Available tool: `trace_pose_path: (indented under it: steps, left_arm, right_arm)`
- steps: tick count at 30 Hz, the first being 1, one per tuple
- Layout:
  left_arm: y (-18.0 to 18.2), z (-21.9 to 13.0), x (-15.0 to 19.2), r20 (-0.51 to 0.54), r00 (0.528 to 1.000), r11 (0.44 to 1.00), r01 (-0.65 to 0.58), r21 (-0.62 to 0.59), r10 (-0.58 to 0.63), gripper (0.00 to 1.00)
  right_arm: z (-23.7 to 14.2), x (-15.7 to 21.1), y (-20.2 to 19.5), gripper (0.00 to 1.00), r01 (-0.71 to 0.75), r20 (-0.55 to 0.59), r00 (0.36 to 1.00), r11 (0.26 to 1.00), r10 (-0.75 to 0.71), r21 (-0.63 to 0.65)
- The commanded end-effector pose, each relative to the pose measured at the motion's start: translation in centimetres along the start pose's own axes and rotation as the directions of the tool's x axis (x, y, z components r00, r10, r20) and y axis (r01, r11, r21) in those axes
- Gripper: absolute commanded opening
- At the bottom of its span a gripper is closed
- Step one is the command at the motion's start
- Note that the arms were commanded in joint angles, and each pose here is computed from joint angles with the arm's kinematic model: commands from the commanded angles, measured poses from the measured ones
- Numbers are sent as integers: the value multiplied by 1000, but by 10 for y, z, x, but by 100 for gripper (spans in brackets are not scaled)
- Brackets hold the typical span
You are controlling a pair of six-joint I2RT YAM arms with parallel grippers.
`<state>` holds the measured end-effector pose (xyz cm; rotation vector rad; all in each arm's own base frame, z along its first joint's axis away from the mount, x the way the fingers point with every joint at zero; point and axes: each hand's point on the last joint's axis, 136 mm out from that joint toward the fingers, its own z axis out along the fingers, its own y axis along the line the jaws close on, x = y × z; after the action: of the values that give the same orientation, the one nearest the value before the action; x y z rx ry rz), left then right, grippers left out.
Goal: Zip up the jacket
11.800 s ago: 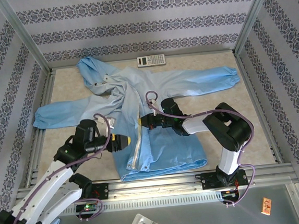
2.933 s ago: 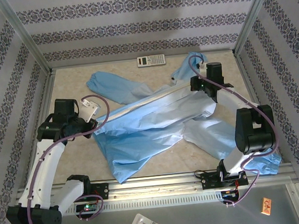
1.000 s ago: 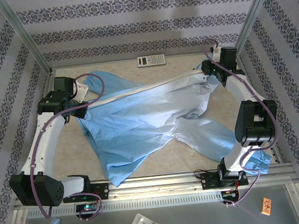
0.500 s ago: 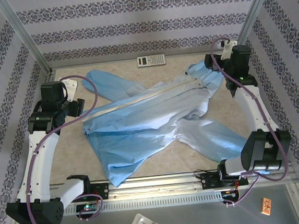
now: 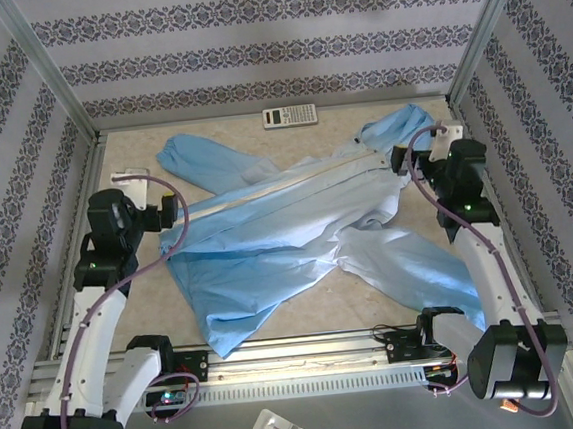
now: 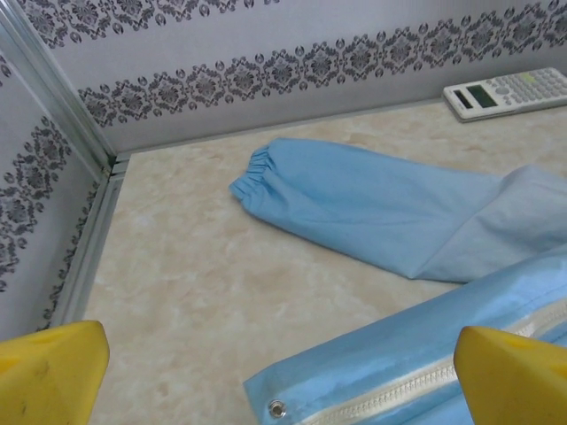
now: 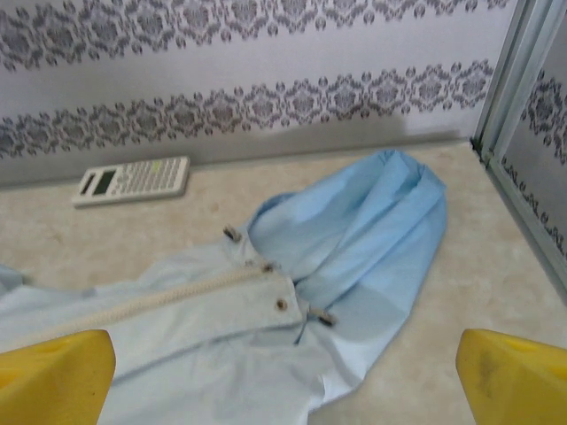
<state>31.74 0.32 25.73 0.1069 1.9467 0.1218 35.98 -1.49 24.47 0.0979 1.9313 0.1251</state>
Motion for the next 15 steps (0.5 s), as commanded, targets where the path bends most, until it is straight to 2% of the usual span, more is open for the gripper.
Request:
trace_pose_path:
  steps: [1, 3, 5, 10, 15]
  left_arm:
    - [-7, -1, -17, 246, 969, 999, -32, 25, 25, 100]
    - [-8, -3, -10, 349, 937, 999, -36, 3, 33, 100]
    - [2, -2, 2, 379, 925, 998, 47, -42, -27, 100]
    - [-9, 19, 39, 305, 952, 999, 42, -2, -40, 100]
    - [-17, 41, 69, 239, 967, 996, 85, 39, -92, 100]
  right_arm:
    - [1, 21, -7, 98, 27, 24, 999, 999, -28, 21]
    - [2, 35, -13, 98, 7, 30, 1000, 999, -9, 44]
    - [5, 47, -12, 98, 7, 46, 999, 999, -9, 33]
    - [10, 72, -10, 98, 39, 166, 985, 999, -44, 35]
    - [24, 95, -7, 98, 73, 100, 992, 997, -75, 30]
